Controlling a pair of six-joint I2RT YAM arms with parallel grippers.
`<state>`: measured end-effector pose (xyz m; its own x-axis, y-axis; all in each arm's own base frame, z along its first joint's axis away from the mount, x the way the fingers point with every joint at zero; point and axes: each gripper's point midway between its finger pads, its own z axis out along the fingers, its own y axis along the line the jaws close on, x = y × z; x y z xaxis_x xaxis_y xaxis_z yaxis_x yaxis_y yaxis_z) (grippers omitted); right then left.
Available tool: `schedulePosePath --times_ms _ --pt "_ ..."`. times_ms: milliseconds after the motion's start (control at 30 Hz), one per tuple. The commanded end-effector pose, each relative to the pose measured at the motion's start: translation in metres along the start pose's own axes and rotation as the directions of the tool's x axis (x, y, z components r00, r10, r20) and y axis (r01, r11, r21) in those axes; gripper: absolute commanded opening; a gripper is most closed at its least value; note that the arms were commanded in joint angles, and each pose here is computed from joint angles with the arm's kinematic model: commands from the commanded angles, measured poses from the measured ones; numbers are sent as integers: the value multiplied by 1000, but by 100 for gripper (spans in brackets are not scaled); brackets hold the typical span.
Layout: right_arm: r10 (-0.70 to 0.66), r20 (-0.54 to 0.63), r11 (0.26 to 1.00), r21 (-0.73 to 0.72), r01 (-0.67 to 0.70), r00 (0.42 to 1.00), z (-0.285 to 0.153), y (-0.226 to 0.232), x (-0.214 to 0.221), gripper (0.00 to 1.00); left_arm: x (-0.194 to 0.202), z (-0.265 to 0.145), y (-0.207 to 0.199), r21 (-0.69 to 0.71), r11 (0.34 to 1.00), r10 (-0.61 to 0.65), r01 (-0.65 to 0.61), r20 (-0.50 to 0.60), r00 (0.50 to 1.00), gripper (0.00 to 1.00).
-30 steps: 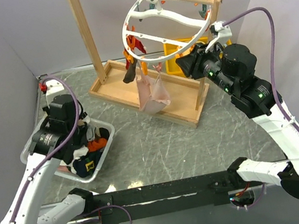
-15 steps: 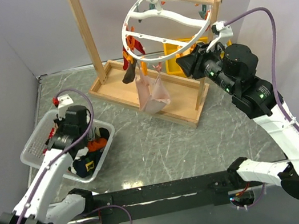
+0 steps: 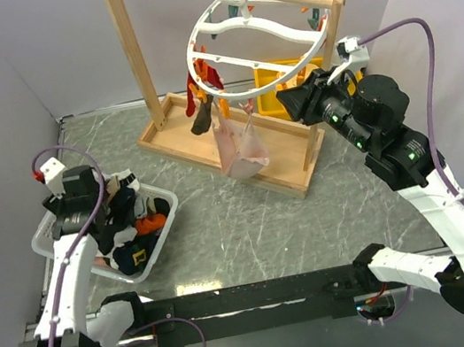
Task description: Remove the socks clipped to the hanger
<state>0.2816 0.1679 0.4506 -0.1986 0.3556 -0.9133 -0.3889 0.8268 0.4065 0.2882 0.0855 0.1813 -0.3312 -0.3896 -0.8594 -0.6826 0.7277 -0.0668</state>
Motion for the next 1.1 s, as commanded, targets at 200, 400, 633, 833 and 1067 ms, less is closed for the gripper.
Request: schedulePosePath --times_ms 200,400,633,833,1067 --pt "10 -48 999 32 -8 999 -9 -11 16 37 -80 -92 -68 499 861 -143 96 55 988 99" --pt "13 -53 1000 25 -12 998 -7 -10 18 38 -107 -130 -77 597 798 -150 81 67 987 99" --pt "20 -50 1000 3 -19 999 -8 -6 17 38 -96 -183 -132 890 456 -119 16 43 992 89" --pt "21 -61 1000 -5 -21 998 -9 -4 18 38 -83 -225 -173 976 216 -110 -10 34 993 80" --pt "22 -68 1000 -3 -22 997 -10 -4 18 39 -72 -257 -226 996 61 -30 -63 64 997 88"
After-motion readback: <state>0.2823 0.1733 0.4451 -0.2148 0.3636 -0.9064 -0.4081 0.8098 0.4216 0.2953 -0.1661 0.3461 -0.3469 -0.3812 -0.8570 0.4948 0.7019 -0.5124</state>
